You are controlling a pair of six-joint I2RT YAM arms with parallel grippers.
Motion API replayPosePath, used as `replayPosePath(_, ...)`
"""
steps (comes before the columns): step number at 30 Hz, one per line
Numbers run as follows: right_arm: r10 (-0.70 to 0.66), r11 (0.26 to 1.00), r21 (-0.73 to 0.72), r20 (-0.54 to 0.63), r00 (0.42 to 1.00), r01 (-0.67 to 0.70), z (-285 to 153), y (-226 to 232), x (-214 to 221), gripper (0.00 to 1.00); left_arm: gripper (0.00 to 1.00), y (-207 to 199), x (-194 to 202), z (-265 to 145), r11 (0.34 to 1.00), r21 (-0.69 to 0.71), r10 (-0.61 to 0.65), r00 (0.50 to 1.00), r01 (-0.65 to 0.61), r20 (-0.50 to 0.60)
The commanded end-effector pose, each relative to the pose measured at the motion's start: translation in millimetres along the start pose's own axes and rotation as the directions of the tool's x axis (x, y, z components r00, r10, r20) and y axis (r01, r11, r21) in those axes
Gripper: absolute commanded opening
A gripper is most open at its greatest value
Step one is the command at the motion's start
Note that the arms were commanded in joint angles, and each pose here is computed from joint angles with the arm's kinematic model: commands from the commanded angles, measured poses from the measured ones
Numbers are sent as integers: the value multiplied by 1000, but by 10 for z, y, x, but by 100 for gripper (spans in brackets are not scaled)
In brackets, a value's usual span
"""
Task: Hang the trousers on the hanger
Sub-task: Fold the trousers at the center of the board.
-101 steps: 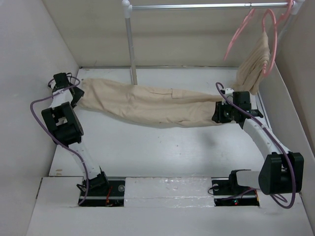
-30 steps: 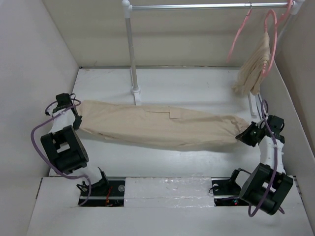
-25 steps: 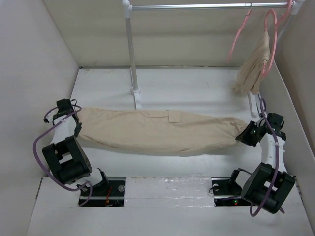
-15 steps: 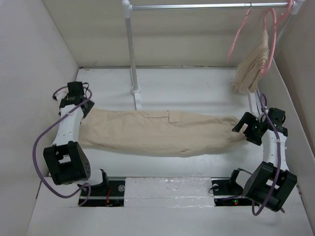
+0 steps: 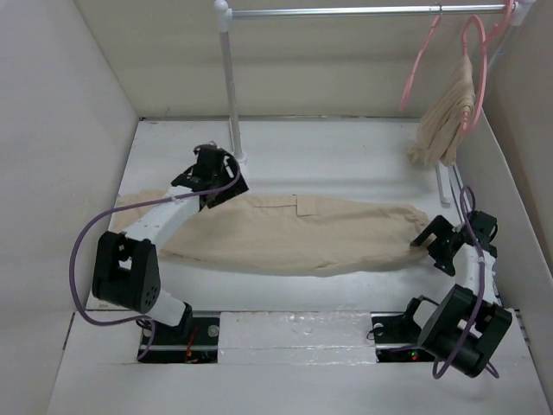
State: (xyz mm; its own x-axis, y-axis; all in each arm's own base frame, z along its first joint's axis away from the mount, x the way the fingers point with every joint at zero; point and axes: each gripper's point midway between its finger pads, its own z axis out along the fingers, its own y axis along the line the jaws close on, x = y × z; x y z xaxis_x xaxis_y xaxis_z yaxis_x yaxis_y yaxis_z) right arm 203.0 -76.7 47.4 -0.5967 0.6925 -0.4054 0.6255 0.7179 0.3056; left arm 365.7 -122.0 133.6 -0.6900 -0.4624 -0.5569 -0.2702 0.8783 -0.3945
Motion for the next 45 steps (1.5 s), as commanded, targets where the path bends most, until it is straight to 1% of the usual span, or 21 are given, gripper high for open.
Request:
replayPosePath(1, 32, 985, -174, 130, 991, -9, 159, 289, -306, 100, 71, -396, 229, 7, 983, 143, 119, 992, -113, -33)
replayPosePath(7, 47, 964, -266, 85, 995, -23, 459, 492, -191, 100, 71, -918, 689, -74, 910, 269, 342, 938, -315, -59)
replayPosePath(10, 90, 950, -308, 100, 991, -56, 536, 550, -159, 90, 70, -934, 894, -50, 890, 278, 401, 910, -360, -103)
replayPosePath(11, 99, 949, -309, 101, 990, -63, 546, 547, -152, 68, 69, -885, 952, -20, 888, 276, 411, 904, -367, -118)
replayPosePath(12, 103, 949, -309, 110, 988, -65, 543, 549, -174, 54, 69, -858, 1008, 6, 883, 282, 424, 896, -375, -134)
replayPosePath(13, 98, 950, -307, 131, 987, -54, 481, 566, -238, 22, 68, -773, 1095, 56, 880, 273, 439, 884, -388, -160)
replayPosePath(14, 98, 950, -307, 131, 987, -54, 480, 567, -239, 13, 68, -757, 1107, 53, 881, 270, 440, 882, -388, -167)
replayPosePath(16, 64, 960, -280, 213, 975, -2, 190, 615, -487, 4, 67, -693, 1210, 94, 876, 259, 462, 864, -408, -201)
replayPosePath(19, 8, 976, -199, 421, 907, 84, -566, 694, -1006, 1, 67, -737, 1471, 80, 839, 282, 530, 817, -465, -228)
replayPosePath(21, -88, 978, -128, 450, 889, 162, -842, 743, -1188, 0, 67, -861, 1725, 31, 796, 307, 596, 764, -522, -248)
replayPosePath(24, -152, 948, -157, 545, 824, 278, -1329, 1022, -1498, 0, 67, -1096, 2086, -58, 735, 363, 671, 691, -573, -269)
replayPosePath(26, -189, 930, -139, 612, 768, 340, -1754, 1229, -1726, 0, 67, -1311, 2224, -139, 721, 404, 682, 679, -562, -272)
replayPosePath(27, -240, 925, -95, 608, 757, 369, -1836, 1222, -1746, 0, 67, -1382, 2426, -185, 696, 430, 708, 648, -575, -280)
replayPosePath(31, -317, 886, -29, 688, 652, 462, -2428, 1520, -1955, 0, 67, -1846, 2775, -369, 664, 487, 731, 631, -568, -261)
replayPosePath(34, -348, 831, -79, 699, 625, 551, -2516, 1830, -1830, 0, 66, -2145, 2691, -470, 711, 458, 676, 698, -534, -235)
replayPosePath(35, -366, 764, -150, 700, 613, 628, -2508, 2084, -1608, 0, 66, -2199, 2433, -528, 757, 384, 623, 760, -528, -184)
replayPosePath(38, -366, 697, -250, 682, 633, 673, -2398, 2299, -1360, 0, 66, -2176, 2039, -698, 821, 349, 524, 838, -451, -149)
replayPosePath(39, -352, 651, -309, 686, 637, 693, -2421, 2470, -1219, 0, 66, -2190, 1682, -927, 843, 345, 463, 883, -413, -74)
replayPosePath(41, -359, 617, -364, 658, 661, 698, -2316, 2580, -1025, 0, 66, -2025, 1304, -1096, 886, 303, 376, 926, -350, -31)
replayPosePath(42, -336, 602, -391, 667, 665, 697, -2370, 2665, -980, 0, 67, -1930, 844, -1312, 910, 300, 286, 957, -287, 50)
replayPosePath(45, -326, 549, -458, 654, 683, 700, -2405, 2942, -714, 0, 67, -1522, 106, -1636, 947, 279, 116, 979, -160, 170)
